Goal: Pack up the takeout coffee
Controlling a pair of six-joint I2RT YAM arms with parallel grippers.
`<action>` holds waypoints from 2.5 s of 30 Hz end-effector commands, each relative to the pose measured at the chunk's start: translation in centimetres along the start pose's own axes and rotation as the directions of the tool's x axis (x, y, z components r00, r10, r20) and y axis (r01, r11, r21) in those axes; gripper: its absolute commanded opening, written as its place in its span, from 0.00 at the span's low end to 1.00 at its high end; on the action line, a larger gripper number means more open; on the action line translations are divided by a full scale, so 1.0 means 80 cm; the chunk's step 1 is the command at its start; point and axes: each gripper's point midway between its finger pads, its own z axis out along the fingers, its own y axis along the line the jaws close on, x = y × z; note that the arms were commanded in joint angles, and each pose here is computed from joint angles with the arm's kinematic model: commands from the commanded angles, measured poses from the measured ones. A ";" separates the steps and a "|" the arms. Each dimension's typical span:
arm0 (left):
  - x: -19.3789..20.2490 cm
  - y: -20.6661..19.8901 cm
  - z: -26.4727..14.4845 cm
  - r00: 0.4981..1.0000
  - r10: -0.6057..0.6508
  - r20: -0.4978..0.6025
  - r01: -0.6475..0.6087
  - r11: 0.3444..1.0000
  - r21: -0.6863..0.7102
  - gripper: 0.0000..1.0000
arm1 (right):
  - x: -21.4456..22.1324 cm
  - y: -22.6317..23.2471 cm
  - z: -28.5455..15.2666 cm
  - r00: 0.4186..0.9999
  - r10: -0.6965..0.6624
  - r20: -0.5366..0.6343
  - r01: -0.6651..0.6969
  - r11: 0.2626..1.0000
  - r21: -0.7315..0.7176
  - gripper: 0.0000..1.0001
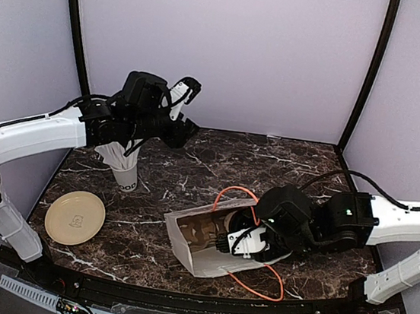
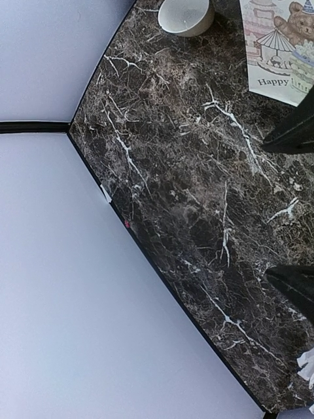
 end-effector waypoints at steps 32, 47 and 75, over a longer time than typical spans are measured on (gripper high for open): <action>0.009 0.002 0.011 1.000 0.011 0.005 -0.011 1.000 0.011 0.60 | -0.009 0.007 0.040 1.000 0.016 -0.006 -0.015 0.998 0.068 0.49; 0.023 0.011 0.018 1.000 -0.003 0.001 0.003 1.000 0.021 0.60 | -0.010 0.007 0.064 0.998 0.054 -0.013 -0.054 0.998 0.032 0.49; 0.060 0.062 -0.039 0.999 -0.033 -0.021 0.031 0.998 -0.058 0.60 | -0.025 -0.016 0.080 0.977 0.194 -0.087 -0.208 0.785 -0.583 0.45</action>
